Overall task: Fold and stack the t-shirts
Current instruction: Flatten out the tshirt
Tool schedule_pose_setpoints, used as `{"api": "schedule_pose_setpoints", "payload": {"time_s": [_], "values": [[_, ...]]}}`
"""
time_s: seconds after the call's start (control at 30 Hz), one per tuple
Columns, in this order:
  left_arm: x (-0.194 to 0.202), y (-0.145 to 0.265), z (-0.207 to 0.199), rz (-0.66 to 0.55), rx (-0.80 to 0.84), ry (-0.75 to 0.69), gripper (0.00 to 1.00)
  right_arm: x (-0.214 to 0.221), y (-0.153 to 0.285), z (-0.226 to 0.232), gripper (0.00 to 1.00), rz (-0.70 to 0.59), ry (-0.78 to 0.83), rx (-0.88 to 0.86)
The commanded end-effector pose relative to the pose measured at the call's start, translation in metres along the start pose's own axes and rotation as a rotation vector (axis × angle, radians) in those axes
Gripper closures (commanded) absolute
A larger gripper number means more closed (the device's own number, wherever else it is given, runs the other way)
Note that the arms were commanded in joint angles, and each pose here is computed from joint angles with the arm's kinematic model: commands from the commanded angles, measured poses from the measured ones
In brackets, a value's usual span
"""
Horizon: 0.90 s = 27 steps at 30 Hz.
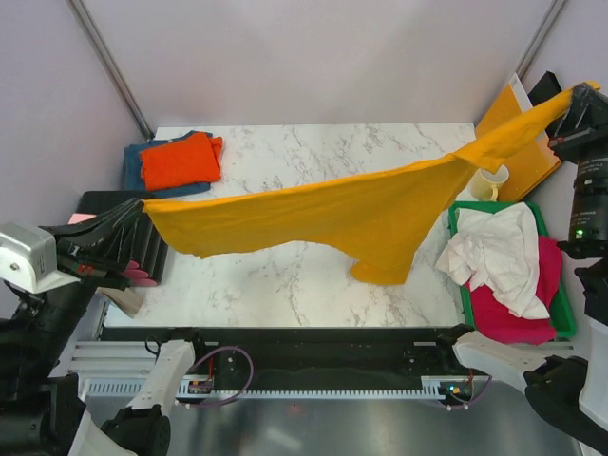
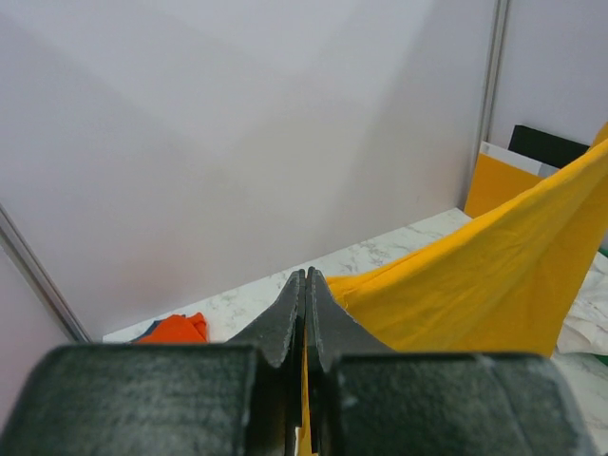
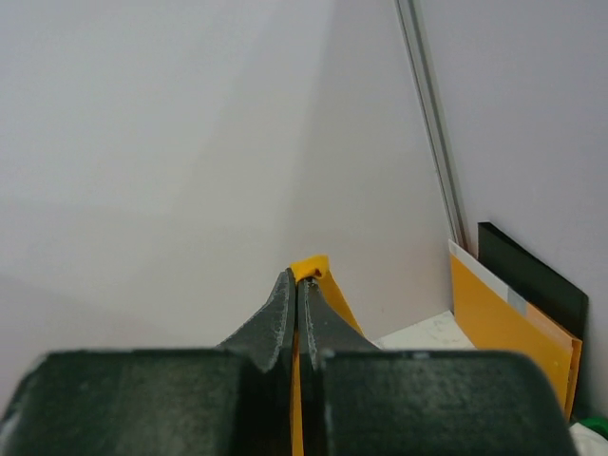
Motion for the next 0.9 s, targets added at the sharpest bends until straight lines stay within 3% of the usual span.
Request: {"api": "schedule_pose_setpoints", "payload": {"time_s": [0.0,0.27,0.5,0.7,0.73,0.87], "values": [[0.011,-0.014,0.011,0.048,-0.026,0.032,0.98,0.008,-0.011,0.006,1.0,0.005,0.037,0.051],[0.052,-0.071,0.054,0.198,-0.046,0.08,0.98,0.076,-0.059,0.059,1.0,0.127,0.147,0.058],[0.126,-0.137,0.115,0.35,-0.106,0.129,0.98,0.16,-0.117,0.088,1.0,0.236,0.198,0.048],[0.18,-0.184,0.164,0.396,-0.182,0.098,0.98,0.245,-0.167,0.11,1.0,0.342,0.243,0.045],[0.182,-0.189,0.168,0.398,-0.187,0.092,0.98,0.265,-0.176,0.116,1.0,0.374,0.259,0.039],[0.176,-0.217,0.185,0.4,-0.221,0.084,0.98,0.275,-0.197,0.131,1.0,0.377,0.232,0.01]]}}
Point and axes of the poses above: each gripper's point midway between its finger pads, its own y axis back along the fingers, its own z axis along the line the jaws close on, x = y × z, the point moved 10 cm from there along y, back along the fingers, and after that the axes turned 14 degrees about y, right-handed, at the moved point
